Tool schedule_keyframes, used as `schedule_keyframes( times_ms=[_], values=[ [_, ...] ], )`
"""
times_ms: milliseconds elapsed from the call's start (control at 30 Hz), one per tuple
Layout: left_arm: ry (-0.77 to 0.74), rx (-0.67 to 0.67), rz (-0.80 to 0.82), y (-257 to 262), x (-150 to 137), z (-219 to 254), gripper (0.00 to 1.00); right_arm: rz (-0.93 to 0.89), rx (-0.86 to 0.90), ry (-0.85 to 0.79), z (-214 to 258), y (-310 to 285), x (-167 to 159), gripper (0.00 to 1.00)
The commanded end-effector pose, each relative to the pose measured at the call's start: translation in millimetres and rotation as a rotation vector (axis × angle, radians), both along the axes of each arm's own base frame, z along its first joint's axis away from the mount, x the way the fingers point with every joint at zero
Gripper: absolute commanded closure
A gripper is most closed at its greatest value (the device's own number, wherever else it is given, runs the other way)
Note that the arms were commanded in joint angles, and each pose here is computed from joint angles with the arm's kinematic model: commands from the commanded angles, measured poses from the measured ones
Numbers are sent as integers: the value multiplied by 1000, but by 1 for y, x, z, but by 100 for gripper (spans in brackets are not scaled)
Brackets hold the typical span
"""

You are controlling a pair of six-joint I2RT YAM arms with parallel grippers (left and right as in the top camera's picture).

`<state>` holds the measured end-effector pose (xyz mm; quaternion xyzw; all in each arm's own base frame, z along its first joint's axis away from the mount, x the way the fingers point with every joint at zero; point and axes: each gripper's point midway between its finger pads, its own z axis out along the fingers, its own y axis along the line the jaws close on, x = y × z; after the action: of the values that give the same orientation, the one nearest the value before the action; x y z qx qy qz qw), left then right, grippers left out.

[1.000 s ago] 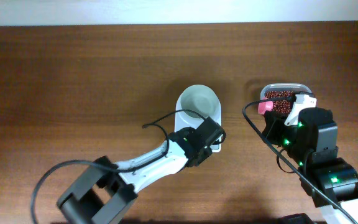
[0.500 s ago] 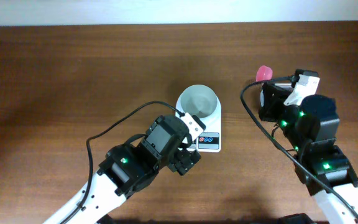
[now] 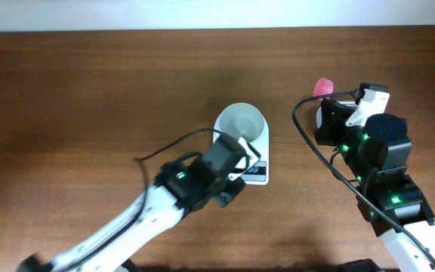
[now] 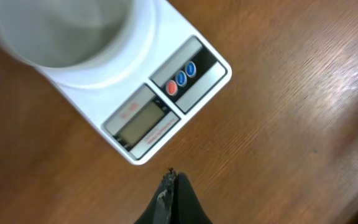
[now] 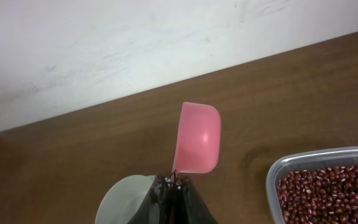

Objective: Scoop and weigh 50g on scale

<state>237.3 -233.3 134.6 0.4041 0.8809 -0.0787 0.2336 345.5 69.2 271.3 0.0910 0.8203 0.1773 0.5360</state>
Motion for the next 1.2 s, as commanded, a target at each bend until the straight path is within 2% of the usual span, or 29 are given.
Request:
schedule_keyframes(
  times_ms=[0, 67, 200, 333, 467, 1167],
  values=[
    [96, 28, -23, -22, 1, -45, 100, -23, 4, -23, 10, -5, 2, 96],
    [119, 53, -22, -31, 10, -75, 100, -23, 4, -23, 10, -5, 2, 96],
    [99, 36, -27, -47, 26, -100, 100, -23, 3, -22, 10, -5, 2, 96],
    [27, 109, -8, -38, 41, -107, 100, -23, 3, -19, 9, -5, 1, 96],
    [-20, 88, -14, -45, 52, -107, 100, -22, 2, -16, 8, -5, 1, 96],
    [-15, 117, -7, -43, 54, -120, 100, -22, 2, -15, 8, -5, 1, 96]
  ],
)
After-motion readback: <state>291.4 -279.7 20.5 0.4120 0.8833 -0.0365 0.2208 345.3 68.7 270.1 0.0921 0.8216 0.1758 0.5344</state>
